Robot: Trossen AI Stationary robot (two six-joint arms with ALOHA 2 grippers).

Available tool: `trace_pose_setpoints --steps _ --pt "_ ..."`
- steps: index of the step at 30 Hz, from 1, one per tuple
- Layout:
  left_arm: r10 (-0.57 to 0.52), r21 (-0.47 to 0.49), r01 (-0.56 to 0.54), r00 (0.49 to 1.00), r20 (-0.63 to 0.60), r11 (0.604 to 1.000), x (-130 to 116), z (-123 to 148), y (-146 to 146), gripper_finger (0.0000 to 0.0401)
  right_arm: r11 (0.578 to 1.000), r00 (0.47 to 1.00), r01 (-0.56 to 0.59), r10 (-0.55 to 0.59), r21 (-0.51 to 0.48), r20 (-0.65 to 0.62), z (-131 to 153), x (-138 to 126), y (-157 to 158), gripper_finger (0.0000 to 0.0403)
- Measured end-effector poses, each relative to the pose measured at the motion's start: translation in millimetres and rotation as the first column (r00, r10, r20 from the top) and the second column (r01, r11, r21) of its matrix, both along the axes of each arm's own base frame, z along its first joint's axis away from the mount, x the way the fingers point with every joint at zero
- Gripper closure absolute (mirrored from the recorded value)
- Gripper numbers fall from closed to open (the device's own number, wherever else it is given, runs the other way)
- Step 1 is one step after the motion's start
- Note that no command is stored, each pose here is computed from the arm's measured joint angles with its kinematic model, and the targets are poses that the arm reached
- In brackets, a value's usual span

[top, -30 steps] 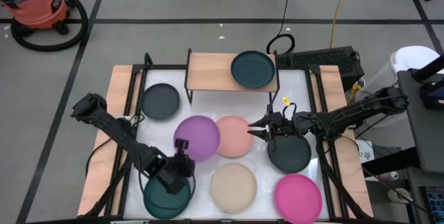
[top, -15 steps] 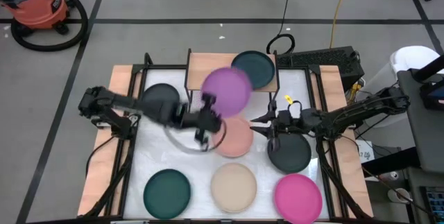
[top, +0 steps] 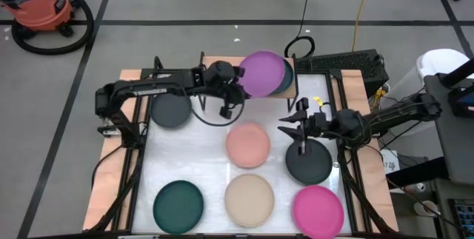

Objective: Place and stack plates onto a shelf
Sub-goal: Stack the violet plate on top of the dark blue plate on the shelf, then stack the light orange plate on top of the violet plate on the shelf

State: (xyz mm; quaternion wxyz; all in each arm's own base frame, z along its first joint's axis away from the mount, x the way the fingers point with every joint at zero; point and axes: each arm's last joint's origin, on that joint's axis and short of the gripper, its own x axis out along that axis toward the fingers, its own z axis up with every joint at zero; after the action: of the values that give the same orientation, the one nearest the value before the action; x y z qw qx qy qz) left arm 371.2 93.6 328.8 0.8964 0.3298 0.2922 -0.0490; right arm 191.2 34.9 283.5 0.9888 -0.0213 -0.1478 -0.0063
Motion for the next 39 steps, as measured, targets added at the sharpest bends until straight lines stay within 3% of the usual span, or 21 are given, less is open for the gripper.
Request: trace_pose_setpoints --steps 5,11,22,27,34,39 --pt "-0.019 0.057 0.019 1.000 -0.002 0.998 18.4 -16.1 14.6 0.0391 0.999 0.999 0.016 -0.015 -0.038 0.042 6.6 -6.3 -1.3 0.0298" --pt "-0.001 0.042 0.004 0.997 -0.079 0.999 34.0 -24.1 30.8 0.0388 0.996 0.997 0.039 -0.034 -0.078 0.067 10.9 -11.2 -2.5 0.0298" --pt "0.059 0.023 -0.059 0.998 -0.028 0.998 44.5 -21.7 37.0 0.0340 0.991 0.996 0.077 -0.072 -0.112 0.051 10.2 -12.0 -3.6 0.0298" --pt "0.124 0.042 -0.122 0.992 -0.033 0.992 44.1 -21.8 39.1 0.0298 0.991 0.996 0.076 -0.071 -0.113 0.045 9.6 -11.9 -3.6 0.0298" --pt "0.163 0.030 -0.162 0.986 -0.034 0.986 43.1 -20.5 38.1 0.0196 0.991 0.996 0.076 -0.071 -0.113 0.044 9.5 -11.8 -3.5 0.0298" --pt "0.274 0.088 -0.272 0.962 -0.009 0.958 24.2 8.3 26.4 0.0160 0.991 0.998 0.069 -0.068 -0.114 0.008 6.2 -10.7 -3.3 0.0298"
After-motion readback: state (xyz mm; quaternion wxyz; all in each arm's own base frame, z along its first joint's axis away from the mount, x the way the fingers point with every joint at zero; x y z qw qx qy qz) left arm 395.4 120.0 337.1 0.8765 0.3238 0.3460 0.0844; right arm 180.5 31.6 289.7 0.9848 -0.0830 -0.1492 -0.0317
